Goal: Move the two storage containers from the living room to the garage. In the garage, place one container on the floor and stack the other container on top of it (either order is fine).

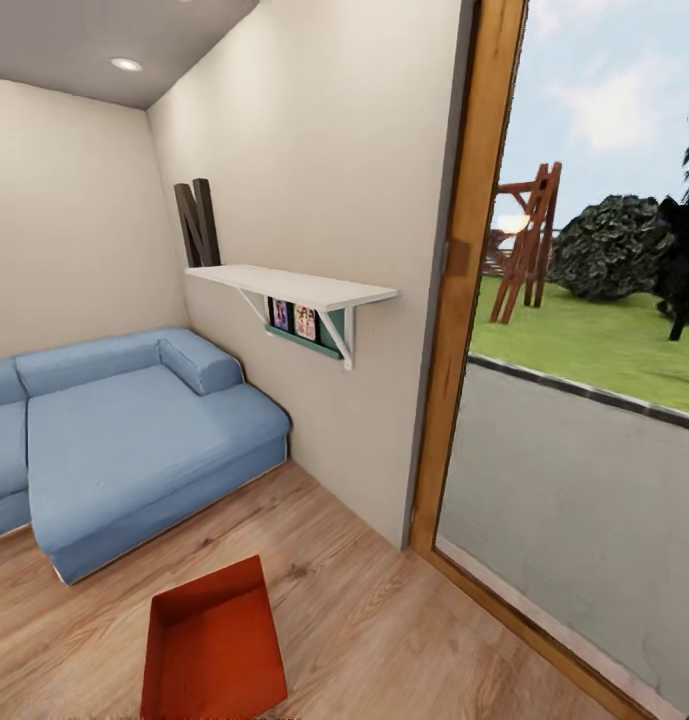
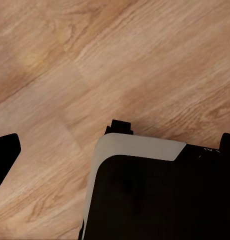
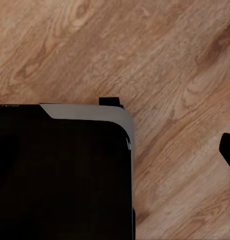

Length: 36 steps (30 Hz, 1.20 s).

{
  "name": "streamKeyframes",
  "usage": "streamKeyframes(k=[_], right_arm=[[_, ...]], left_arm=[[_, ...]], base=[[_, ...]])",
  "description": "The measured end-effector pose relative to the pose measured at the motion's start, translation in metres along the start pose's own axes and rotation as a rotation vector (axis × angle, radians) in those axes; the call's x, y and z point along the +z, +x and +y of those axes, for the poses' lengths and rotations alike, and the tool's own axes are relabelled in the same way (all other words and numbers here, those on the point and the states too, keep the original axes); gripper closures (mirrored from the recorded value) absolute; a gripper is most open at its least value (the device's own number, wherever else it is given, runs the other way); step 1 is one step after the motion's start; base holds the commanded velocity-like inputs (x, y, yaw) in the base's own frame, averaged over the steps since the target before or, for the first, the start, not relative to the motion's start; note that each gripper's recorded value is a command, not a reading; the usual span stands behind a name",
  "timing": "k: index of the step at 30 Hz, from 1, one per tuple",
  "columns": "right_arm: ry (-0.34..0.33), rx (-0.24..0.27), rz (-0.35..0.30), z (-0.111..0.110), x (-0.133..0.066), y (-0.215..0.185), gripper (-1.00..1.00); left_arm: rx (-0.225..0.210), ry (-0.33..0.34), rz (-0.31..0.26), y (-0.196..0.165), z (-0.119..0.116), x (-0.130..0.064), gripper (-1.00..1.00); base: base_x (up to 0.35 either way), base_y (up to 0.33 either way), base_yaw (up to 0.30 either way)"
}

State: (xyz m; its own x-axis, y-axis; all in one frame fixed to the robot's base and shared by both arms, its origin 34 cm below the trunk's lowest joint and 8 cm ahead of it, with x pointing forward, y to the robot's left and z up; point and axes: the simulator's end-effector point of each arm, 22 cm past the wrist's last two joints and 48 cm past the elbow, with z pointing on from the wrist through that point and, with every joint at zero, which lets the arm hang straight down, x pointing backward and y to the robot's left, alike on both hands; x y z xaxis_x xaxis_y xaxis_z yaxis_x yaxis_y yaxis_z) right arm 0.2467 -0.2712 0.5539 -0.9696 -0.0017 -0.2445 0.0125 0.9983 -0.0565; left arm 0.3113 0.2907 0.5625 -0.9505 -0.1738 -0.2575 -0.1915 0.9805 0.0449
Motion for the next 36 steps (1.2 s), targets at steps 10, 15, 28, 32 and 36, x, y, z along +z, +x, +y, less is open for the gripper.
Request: streamKeyframes(k=[10, 15, 28, 32, 36], right_arm=[[0.000, 0.000, 0.000, 0.0000, 0.0000, 0.0000, -1.00], [0.000, 0.000, 0.000, 0.0000, 0.0000, 0.0000, -1.00], [0.000, 0.000, 0.000, 0.0002, 0.0000, 0.0000, -1.00], [0.000, 0.000, 0.000, 0.0000, 0.0000, 0.0000, -1.00], [0.000, 0.000, 0.000, 0.0001, 0.0000, 0.0000, -1.00]], left_arm=[[0.000, 0.000, 0.001, 0.0002, 0.0000, 0.0000, -1.00], [0.001, 0.000, 0.000, 0.0000, 0.0000, 0.0000, -1.00], [0.001, -0.001, -0.001, -0.0005, 0.0002, 0.0000, -1.00], [-0.001, -0.002, -0.002, -0.0008, 0.0004, 0.0000, -1.00], [-0.001, -0.003, -0.003, -0.0009, 0.0005, 0.0000, -1.00]], base=[[0.000, 0.000, 0.268], [0.000, 0.000, 0.268], [0.000, 0.000, 0.268], [0.000, 0.000, 0.268], [0.000, 0.000, 0.268]])
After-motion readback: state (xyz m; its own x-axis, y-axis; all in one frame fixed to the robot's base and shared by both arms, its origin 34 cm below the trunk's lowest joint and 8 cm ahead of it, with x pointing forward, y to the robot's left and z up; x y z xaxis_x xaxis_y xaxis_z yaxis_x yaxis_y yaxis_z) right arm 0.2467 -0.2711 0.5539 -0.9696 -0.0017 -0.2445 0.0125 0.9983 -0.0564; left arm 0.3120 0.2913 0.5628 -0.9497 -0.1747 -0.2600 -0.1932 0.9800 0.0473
